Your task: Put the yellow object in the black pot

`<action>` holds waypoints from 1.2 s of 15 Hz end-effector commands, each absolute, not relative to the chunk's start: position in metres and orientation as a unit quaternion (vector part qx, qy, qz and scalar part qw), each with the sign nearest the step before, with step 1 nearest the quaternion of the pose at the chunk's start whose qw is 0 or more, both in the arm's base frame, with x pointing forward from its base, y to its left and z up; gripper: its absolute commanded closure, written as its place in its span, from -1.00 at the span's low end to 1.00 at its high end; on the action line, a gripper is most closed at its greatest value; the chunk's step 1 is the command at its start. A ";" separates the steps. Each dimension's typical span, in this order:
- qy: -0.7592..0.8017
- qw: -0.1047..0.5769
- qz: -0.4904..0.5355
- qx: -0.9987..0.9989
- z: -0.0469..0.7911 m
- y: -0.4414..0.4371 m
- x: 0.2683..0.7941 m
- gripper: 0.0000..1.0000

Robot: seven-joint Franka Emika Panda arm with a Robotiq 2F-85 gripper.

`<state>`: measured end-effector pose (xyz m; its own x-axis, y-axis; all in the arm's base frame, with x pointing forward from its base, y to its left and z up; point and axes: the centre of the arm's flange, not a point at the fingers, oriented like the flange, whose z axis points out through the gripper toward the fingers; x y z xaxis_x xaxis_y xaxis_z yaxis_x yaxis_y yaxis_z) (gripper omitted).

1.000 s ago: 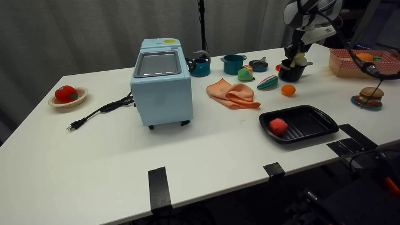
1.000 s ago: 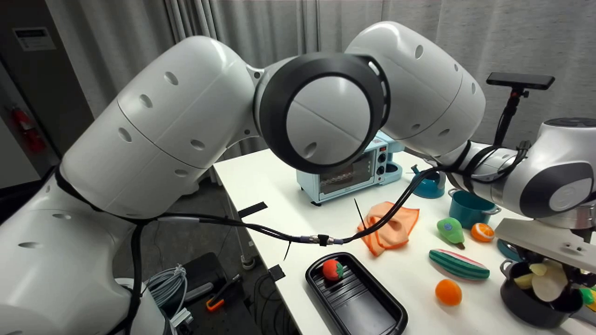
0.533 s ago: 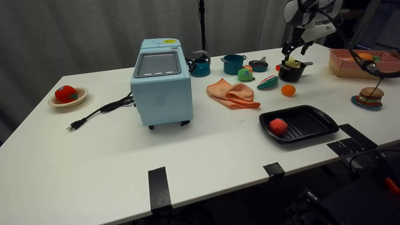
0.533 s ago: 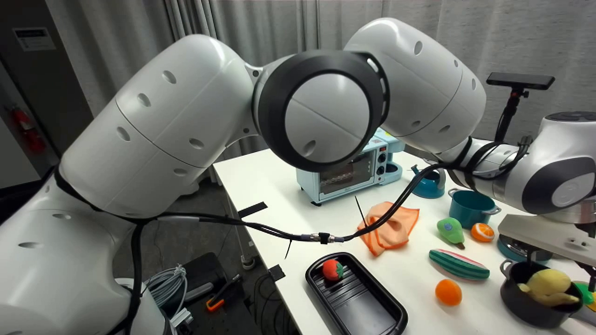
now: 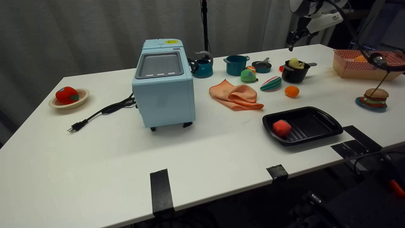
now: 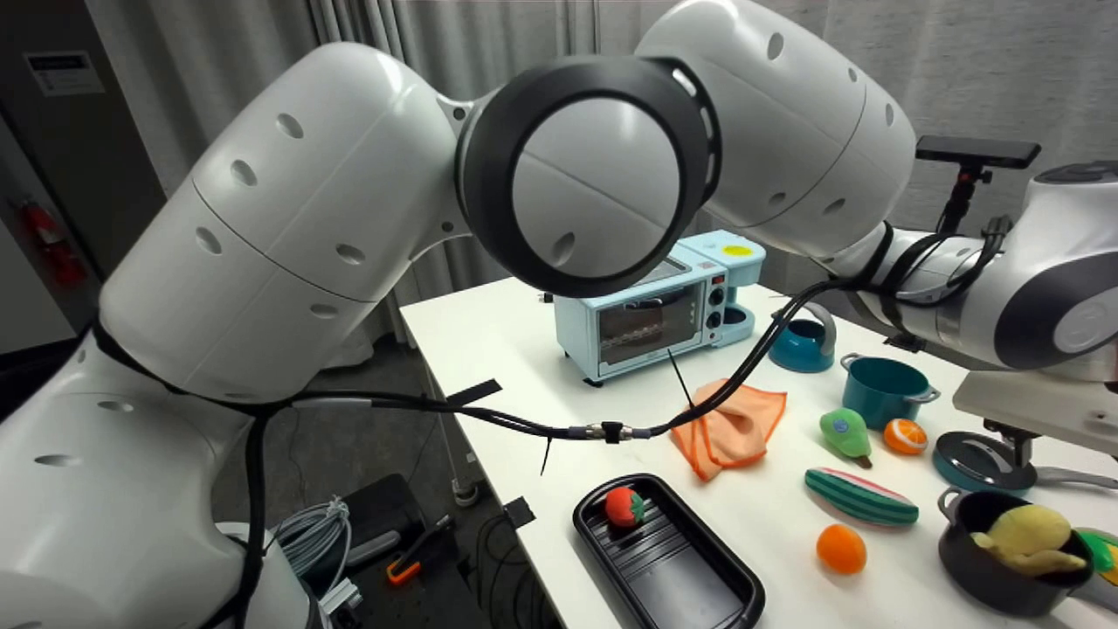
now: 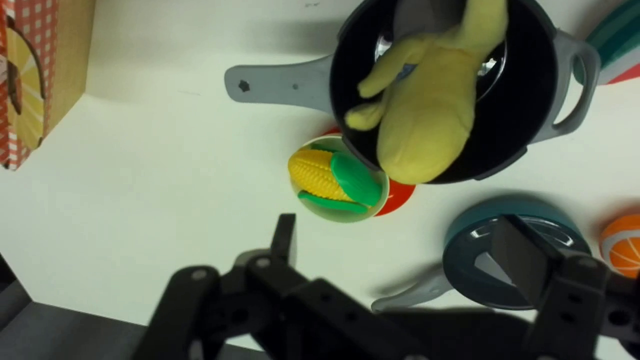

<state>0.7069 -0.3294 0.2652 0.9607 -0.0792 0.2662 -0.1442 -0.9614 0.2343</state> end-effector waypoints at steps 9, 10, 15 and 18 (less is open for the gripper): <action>-0.063 0.138 0.175 0.973 0.347 -0.306 0.677 -1.00; -0.063 0.137 0.176 0.973 0.351 -0.303 0.673 -1.00; -0.061 0.134 0.187 0.971 0.364 -0.282 0.659 -1.00; -0.060 0.129 0.193 0.971 0.367 -0.268 0.646 -1.00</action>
